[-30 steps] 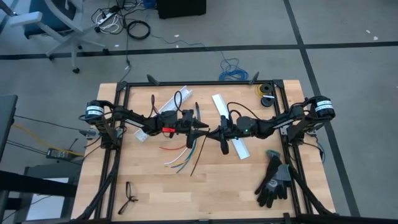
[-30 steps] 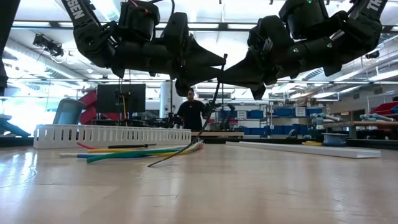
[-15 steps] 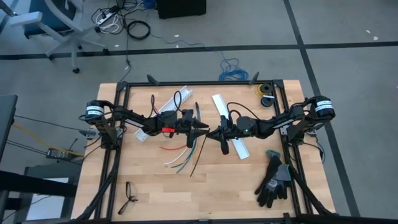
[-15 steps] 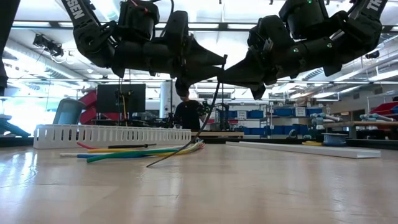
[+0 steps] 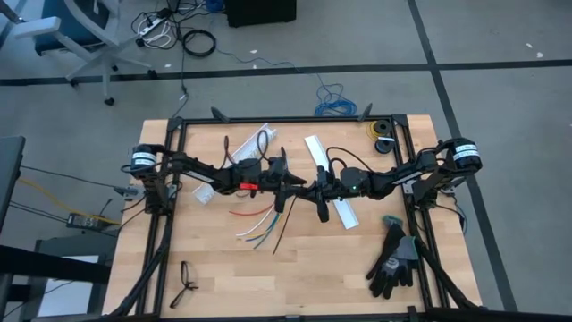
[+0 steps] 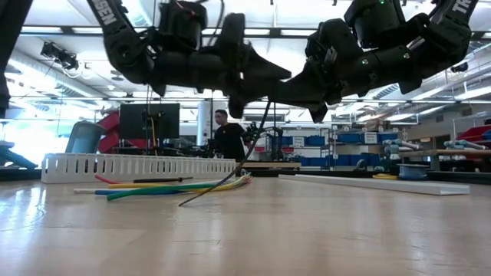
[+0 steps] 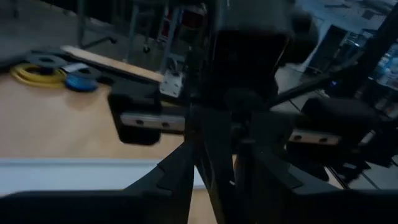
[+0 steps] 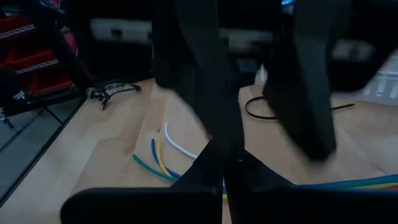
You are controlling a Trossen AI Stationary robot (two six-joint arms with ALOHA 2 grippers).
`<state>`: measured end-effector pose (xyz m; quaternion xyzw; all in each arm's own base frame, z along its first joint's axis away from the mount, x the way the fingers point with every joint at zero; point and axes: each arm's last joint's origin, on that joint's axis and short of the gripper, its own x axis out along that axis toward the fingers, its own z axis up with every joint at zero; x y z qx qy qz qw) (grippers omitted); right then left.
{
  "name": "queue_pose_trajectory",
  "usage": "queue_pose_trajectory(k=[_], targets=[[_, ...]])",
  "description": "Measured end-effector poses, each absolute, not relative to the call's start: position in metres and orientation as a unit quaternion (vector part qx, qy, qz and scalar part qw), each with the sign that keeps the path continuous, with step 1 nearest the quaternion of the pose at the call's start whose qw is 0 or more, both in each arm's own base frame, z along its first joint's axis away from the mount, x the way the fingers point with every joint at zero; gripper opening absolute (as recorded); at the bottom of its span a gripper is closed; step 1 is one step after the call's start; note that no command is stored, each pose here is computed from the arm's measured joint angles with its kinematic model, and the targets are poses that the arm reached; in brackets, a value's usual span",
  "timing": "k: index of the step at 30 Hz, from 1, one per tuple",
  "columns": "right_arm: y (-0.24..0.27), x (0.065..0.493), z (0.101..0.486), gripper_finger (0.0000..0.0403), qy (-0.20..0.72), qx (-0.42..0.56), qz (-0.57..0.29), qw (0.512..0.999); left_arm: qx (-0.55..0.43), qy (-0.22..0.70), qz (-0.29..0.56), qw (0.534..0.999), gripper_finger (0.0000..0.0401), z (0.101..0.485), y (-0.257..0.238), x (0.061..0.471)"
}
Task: Ziptie cables
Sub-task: Prepare the black zip tie to wrap the cable wires
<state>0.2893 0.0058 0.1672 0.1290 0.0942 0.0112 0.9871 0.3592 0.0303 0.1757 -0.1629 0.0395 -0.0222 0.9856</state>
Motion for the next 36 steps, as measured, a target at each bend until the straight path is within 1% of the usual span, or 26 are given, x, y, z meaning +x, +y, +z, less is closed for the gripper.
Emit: queue_pose_trajectory(k=[3,8,11,26,36], targets=[[0.006,0.289,0.165,0.0000,0.102,0.129,0.011,0.986,-0.168,0.049,-0.040,0.984,0.0106,0.170,0.030,0.366],[0.007,0.289,0.164,0.0000,0.108,0.135,0.017,0.985,-0.169,0.048,-0.052,0.983,0.0041,0.170,0.029,0.365],[0.007,0.289,0.166,0.0000,0.101,0.135,0.019,0.986,-0.164,0.033,-0.068,0.984,0.0022,0.174,0.029,0.365],[0.006,0.289,0.166,0.0000,0.099,0.134,0.009,0.986,-0.175,0.038,-0.082,0.981,0.0021,0.169,0.028,0.359],[0.006,0.289,0.167,0.0000,0.093,0.135,0.007,0.986,-0.183,0.011,-0.083,0.980,0.0021,0.163,0.031,0.347]])
